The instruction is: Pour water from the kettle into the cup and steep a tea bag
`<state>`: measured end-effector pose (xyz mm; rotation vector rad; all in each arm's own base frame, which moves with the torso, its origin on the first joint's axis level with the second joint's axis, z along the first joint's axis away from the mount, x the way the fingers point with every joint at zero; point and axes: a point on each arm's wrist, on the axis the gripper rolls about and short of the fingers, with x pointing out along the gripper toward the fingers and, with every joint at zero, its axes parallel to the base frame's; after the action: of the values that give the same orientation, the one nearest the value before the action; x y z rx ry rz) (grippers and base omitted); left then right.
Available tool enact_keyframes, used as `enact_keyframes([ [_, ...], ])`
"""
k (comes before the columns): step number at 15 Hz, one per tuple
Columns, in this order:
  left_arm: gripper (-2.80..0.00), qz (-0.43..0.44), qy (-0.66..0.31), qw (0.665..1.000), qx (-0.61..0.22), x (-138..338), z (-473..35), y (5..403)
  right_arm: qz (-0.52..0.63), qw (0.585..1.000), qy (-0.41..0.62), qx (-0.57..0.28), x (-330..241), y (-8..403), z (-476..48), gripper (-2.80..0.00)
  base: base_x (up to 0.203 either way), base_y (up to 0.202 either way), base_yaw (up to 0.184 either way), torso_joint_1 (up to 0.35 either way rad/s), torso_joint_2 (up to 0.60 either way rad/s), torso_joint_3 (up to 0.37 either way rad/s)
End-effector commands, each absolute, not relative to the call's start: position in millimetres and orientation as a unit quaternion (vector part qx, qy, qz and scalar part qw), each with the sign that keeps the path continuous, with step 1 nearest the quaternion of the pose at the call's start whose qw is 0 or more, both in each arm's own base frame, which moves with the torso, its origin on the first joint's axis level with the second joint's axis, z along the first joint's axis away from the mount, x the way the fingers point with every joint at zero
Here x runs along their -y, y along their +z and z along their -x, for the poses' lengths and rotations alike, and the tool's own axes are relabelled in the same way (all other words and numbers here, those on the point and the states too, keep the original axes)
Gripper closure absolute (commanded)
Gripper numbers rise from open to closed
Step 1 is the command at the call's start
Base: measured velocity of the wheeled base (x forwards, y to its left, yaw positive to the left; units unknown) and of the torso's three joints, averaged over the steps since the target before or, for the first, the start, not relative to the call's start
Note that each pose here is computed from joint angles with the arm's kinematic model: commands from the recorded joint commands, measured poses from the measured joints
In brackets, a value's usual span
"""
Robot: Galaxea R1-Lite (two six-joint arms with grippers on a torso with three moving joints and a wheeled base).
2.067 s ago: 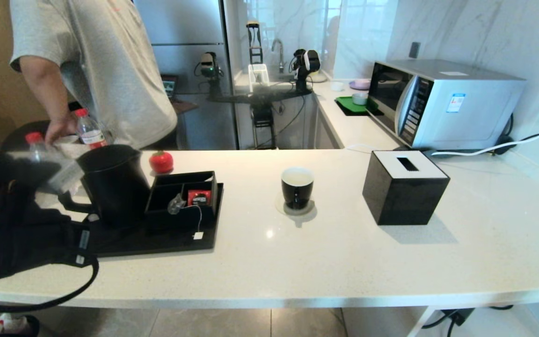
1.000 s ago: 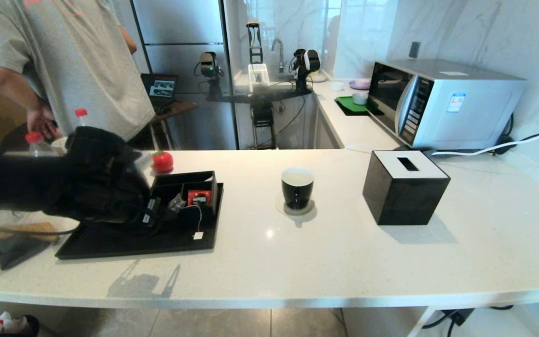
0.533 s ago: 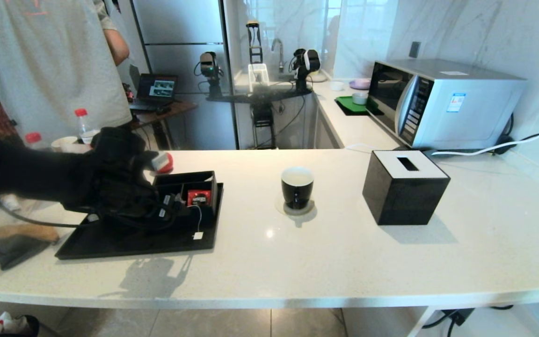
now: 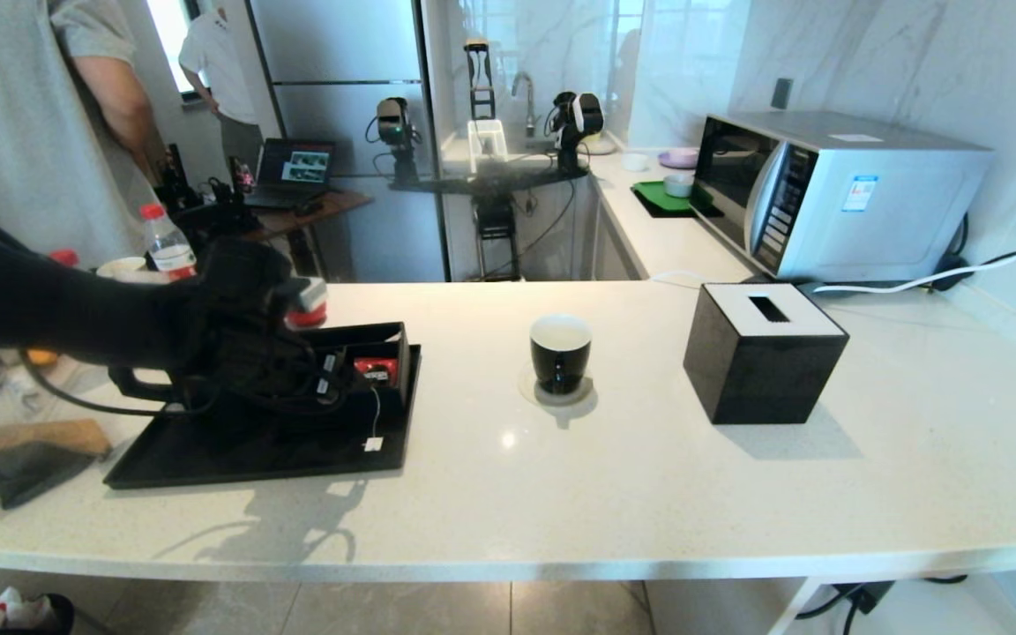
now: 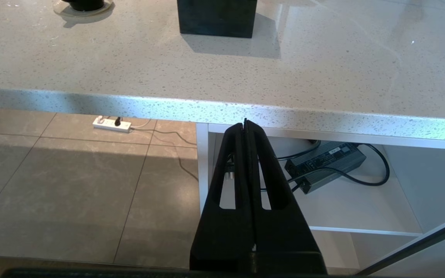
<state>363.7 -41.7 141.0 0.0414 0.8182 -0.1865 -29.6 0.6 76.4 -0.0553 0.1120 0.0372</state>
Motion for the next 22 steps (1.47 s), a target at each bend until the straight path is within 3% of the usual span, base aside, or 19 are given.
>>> enact_keyframes([
  [1, -2.80, -0.020, -0.090, 0.911, -0.403, 42, -370, 135, 0.028, 0.998, 0.019, -0.057, -1, 76, 30, 0.00, 0.000, 0.000, 0.000, 0.000, 0.00, 0.000],
  [22, -2.80, -0.023, -0.090, 0.915, -0.394, 42, -380, 131, 0.028, 0.998, 0.019, -0.057, -1, 76, 30, 0.00, 0.000, 0.000, 0.000, 0.000, 0.00, 0.000],
])
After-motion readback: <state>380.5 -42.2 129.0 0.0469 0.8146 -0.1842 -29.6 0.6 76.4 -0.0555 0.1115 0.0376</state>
